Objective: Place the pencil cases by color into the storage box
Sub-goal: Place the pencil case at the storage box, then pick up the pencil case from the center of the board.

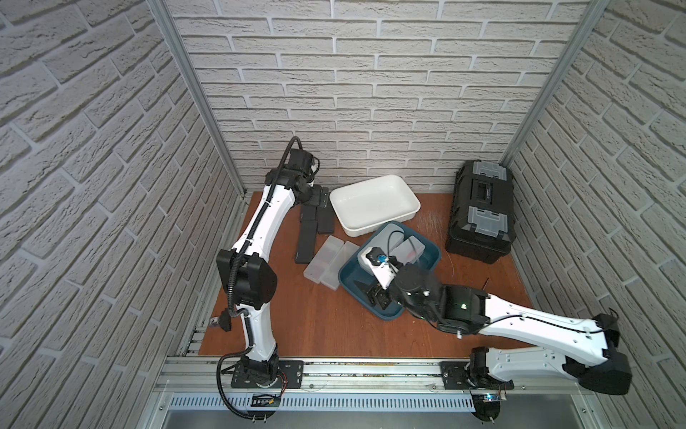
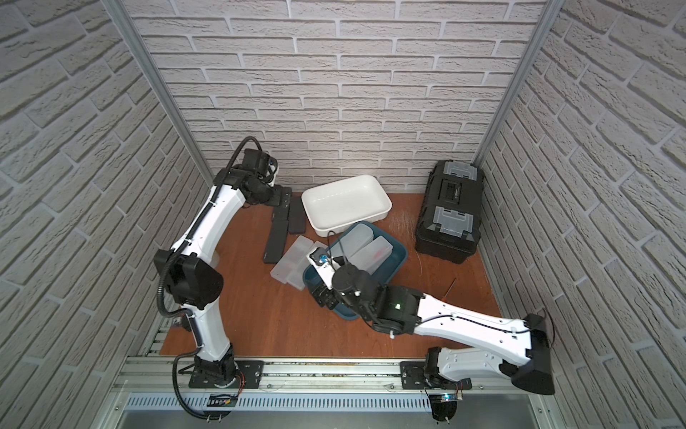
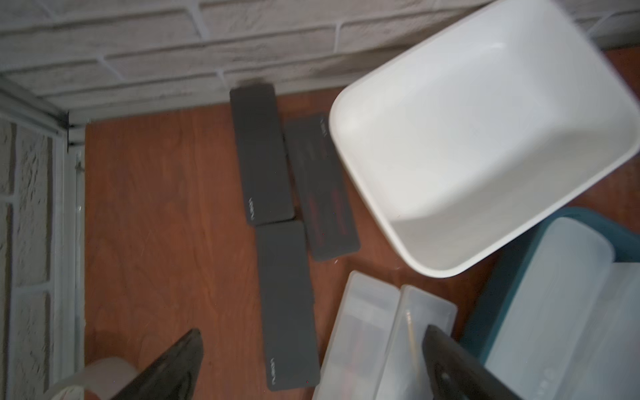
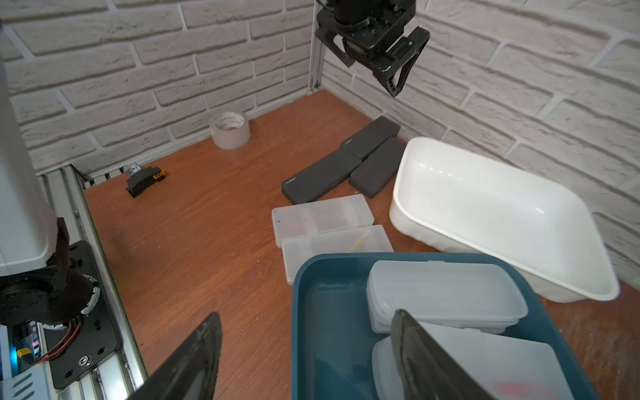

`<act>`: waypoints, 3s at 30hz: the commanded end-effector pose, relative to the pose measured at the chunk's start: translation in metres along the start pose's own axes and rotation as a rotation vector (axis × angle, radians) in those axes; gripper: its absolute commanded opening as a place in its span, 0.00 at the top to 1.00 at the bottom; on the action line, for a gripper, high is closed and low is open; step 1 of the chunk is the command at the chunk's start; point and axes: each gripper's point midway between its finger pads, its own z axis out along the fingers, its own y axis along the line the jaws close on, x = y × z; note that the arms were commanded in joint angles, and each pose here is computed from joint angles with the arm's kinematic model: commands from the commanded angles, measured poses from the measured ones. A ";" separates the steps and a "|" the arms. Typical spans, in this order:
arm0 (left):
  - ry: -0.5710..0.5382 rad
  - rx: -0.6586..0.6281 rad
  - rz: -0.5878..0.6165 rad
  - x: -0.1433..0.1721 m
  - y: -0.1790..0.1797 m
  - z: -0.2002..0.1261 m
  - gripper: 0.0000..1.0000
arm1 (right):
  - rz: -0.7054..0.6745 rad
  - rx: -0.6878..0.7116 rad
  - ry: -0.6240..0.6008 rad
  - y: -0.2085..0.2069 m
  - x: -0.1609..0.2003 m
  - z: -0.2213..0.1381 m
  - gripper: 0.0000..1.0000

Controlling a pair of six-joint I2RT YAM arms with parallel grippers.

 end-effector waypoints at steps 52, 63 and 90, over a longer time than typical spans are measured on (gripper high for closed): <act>0.424 0.197 0.359 0.160 -0.066 0.114 0.11 | 0.164 -0.043 0.177 -0.043 0.063 0.096 0.24; 0.514 0.133 0.336 0.172 -0.047 0.119 0.12 | 0.167 -0.041 0.166 -0.044 0.061 0.091 0.24; 0.577 0.107 0.377 0.183 -0.057 0.130 0.20 | 0.176 -0.030 0.159 -0.046 0.062 0.086 0.24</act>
